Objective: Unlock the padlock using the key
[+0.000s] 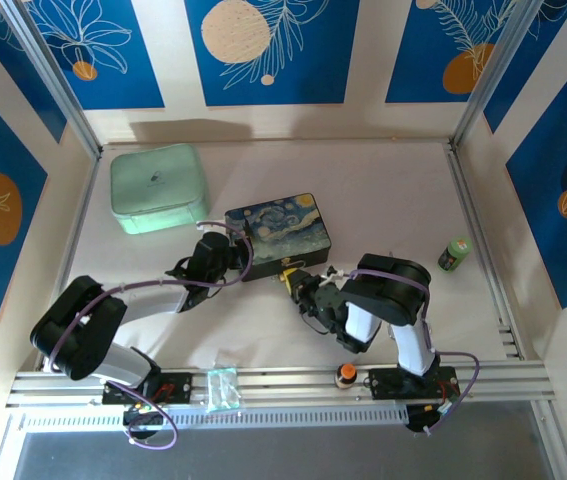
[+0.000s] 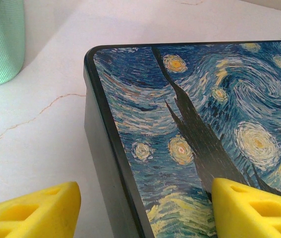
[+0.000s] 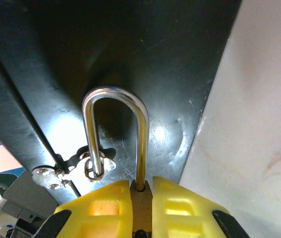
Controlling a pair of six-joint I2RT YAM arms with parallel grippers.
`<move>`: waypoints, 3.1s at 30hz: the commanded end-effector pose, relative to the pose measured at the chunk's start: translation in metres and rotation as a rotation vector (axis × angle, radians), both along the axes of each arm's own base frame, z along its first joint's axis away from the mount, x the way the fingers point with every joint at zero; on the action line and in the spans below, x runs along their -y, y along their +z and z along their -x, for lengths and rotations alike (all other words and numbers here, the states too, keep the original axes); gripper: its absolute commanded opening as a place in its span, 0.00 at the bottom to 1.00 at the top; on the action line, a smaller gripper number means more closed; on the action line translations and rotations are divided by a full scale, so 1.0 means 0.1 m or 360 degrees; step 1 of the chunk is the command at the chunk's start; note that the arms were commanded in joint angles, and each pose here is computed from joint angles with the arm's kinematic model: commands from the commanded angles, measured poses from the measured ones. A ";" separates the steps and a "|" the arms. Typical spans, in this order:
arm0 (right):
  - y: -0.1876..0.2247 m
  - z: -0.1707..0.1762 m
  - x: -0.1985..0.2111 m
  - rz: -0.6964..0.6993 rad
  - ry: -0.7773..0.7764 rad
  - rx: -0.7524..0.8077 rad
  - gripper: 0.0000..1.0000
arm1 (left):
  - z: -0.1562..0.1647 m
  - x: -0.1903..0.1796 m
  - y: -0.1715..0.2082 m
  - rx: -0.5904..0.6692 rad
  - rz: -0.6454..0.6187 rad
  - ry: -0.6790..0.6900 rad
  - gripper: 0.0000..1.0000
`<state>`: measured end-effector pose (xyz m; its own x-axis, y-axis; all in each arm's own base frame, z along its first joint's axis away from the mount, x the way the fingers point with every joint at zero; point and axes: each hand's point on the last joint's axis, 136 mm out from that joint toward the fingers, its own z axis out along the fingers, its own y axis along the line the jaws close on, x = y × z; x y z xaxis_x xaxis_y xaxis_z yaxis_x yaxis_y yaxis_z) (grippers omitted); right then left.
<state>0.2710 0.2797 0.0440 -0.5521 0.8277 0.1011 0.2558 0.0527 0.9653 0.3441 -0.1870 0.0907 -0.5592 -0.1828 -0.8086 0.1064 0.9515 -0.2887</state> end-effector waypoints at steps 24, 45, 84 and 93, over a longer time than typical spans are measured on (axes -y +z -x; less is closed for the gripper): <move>-0.54 -0.11 0.69 0.0268 -0.0288 -0.0272 0.00 | 0.51 -0.58 -0.87 -0.0475 -0.0495 0.0046 0.64; -0.78 0.07 0.54 0.0401 -0.0108 -0.0414 0.00 | 0.37 0.87 0.55 0.0111 -0.0878 -0.1083 0.90; -0.28 -0.27 0.75 0.0294 -0.0117 -0.0183 0.00 | 0.66 0.30 -0.70 -0.0397 -0.1954 -0.1331 0.38; -0.47 -0.10 0.49 0.0441 0.0211 -0.0323 0.00 | 0.58 0.37 -0.48 -0.0283 -0.1806 -0.1254 0.38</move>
